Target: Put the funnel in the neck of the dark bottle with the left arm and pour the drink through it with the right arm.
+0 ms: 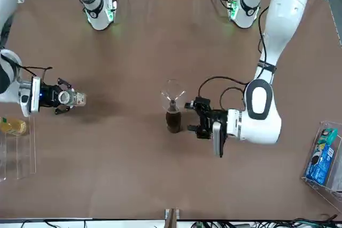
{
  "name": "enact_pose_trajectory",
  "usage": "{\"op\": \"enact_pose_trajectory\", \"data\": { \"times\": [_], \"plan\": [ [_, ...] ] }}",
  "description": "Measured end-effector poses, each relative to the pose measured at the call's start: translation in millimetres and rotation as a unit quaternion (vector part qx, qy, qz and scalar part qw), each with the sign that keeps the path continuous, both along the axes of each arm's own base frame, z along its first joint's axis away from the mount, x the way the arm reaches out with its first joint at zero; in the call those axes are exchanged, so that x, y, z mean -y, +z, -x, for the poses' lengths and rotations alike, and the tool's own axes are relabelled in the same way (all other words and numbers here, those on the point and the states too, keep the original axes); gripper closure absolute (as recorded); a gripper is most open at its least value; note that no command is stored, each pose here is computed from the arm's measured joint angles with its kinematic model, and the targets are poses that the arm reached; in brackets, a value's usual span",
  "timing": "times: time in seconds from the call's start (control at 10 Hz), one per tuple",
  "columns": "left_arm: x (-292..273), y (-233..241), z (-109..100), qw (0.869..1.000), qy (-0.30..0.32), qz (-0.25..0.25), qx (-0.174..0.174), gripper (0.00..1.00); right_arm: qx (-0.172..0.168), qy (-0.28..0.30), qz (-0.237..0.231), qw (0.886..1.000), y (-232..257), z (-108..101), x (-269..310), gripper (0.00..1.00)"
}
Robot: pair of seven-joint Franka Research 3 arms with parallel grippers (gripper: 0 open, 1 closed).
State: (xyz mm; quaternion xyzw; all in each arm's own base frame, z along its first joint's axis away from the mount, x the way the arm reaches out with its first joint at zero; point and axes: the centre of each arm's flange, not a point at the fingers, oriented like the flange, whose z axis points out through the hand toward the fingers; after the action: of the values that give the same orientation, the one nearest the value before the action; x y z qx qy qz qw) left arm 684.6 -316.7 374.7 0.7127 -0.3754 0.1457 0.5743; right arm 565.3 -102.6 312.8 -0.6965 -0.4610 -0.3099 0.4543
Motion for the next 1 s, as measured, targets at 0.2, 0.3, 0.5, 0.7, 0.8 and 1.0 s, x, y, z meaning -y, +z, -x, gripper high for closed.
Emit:
{"op": "enact_pose_trajectory", "data": {
  "times": [0.2, 0.3, 0.5, 0.7, 0.8, 1.0],
  "plan": [
    [-2, -7, -2, 0.994, -0.031, 0.031, 0.103, 0.00, -0.011, -0.029, 0.023, 0.999, 45, -12, -25, 0.60],
    [-5, -9, -3, 0.991, -0.035, 0.036, 0.122, 0.00, -0.019, -0.044, 0.031, 0.998, 70, -15, -38, 0.60],
    [-3, -9, -2, 0.986, -0.046, 0.048, 0.152, 0.00, -0.047, -0.077, 0.041, 0.995, 112, -18, -66, 0.60],
    [13, -18, 6, 0.973, -0.070, 0.086, 0.204, 0.00, -0.085, -0.113, 0.055, 0.988, 148, -18, -96, 0.60],
    [21, -26, 12, 0.961, -0.084, 0.110, 0.240, 0.00, -0.105, -0.132, 0.072, 0.983, 163, -16, -114, 0.60],
    [30, -36, 24, 0.943, -0.101, 0.144, 0.283, 0.00, -0.134, -0.164, 0.097, 0.972, 192, -11, -152, 0.60]
  ]
}}
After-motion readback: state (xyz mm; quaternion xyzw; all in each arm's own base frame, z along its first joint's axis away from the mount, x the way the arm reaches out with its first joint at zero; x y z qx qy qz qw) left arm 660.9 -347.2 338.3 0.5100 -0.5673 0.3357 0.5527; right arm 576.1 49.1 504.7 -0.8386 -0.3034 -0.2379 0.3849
